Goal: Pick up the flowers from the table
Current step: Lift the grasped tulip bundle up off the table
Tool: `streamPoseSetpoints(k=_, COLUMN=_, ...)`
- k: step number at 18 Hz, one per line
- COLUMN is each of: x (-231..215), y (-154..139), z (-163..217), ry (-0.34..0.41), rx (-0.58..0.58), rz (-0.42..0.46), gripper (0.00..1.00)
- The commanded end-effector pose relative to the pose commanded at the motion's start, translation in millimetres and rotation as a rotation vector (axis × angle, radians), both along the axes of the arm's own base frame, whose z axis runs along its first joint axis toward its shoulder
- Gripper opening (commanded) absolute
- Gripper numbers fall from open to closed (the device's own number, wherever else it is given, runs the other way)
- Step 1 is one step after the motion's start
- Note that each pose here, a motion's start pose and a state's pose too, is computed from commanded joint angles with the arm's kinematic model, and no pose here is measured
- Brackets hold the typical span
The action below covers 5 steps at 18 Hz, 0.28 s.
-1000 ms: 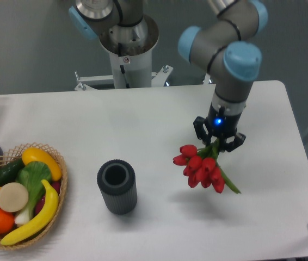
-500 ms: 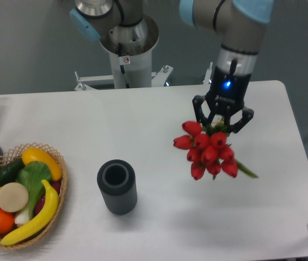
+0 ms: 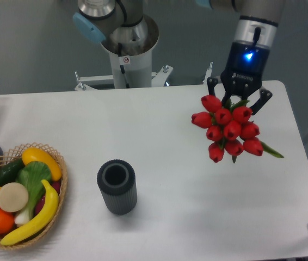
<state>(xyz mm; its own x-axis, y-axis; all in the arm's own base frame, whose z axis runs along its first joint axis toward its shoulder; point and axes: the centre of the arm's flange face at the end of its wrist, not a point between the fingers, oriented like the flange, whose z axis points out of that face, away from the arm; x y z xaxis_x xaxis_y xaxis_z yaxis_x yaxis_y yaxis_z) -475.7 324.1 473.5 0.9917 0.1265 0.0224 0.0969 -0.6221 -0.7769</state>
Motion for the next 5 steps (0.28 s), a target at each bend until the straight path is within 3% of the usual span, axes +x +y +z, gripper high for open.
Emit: streamPoseSetpoints(k=5, x=-2.4, y=-1.0, z=3.9, ry=0.007, rx=0.003, rz=0.002, gripper=0.37)
